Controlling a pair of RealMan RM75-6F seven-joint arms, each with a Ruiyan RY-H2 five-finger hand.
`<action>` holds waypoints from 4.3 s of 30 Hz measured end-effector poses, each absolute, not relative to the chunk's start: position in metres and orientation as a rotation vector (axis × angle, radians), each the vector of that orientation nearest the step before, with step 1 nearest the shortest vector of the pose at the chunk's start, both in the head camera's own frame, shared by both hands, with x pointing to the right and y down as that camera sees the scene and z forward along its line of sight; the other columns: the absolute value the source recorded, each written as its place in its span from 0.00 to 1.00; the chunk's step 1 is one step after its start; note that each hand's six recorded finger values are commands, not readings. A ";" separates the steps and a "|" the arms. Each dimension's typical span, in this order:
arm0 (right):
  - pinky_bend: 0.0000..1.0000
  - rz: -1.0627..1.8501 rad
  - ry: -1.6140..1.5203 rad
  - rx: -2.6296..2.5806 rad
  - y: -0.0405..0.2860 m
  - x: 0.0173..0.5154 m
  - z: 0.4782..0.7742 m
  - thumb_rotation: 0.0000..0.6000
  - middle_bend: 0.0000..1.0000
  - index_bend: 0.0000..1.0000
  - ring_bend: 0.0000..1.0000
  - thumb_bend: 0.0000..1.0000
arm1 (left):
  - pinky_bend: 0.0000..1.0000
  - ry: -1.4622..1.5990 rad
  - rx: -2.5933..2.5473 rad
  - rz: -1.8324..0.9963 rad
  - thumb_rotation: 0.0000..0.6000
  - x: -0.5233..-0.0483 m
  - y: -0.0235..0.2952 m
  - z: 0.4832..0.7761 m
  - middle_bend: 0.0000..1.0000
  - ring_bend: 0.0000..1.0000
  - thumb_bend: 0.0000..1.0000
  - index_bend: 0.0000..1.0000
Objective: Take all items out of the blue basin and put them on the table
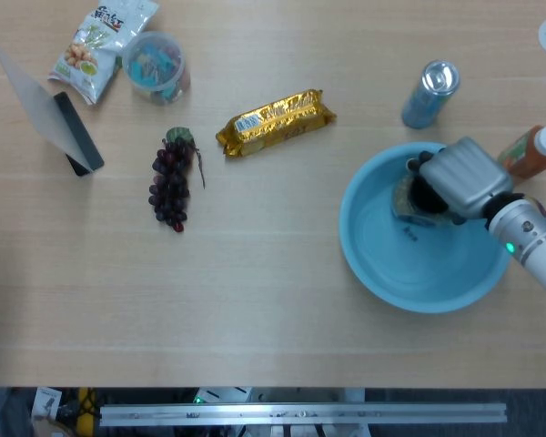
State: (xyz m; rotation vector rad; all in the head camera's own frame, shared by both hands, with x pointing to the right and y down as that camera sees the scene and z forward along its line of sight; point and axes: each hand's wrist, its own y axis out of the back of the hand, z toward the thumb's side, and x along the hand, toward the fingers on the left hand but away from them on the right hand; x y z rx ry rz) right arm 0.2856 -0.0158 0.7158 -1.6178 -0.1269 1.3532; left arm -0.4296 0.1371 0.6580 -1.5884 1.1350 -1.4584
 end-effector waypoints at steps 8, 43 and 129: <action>0.68 1.307 -0.170 -1.660 -0.017 0.278 0.699 1.00 0.49 0.50 0.52 0.33 | 0.32 1.129 -1.587 -1.453 1.00 -0.427 0.134 0.656 0.31 0.25 0.27 0.31; 0.68 1.131 -0.312 -1.924 -0.068 0.142 0.651 1.00 0.49 0.51 0.52 0.32 | 0.32 1.159 -1.555 -1.453 1.00 -0.432 0.144 0.639 0.31 0.25 0.27 0.31; 0.44 1.408 -1.159 -1.283 0.095 0.505 0.553 1.00 0.39 0.29 0.34 0.29 | 0.28 1.178 -1.509 -1.267 1.00 -0.403 0.122 0.621 0.31 0.25 0.27 0.31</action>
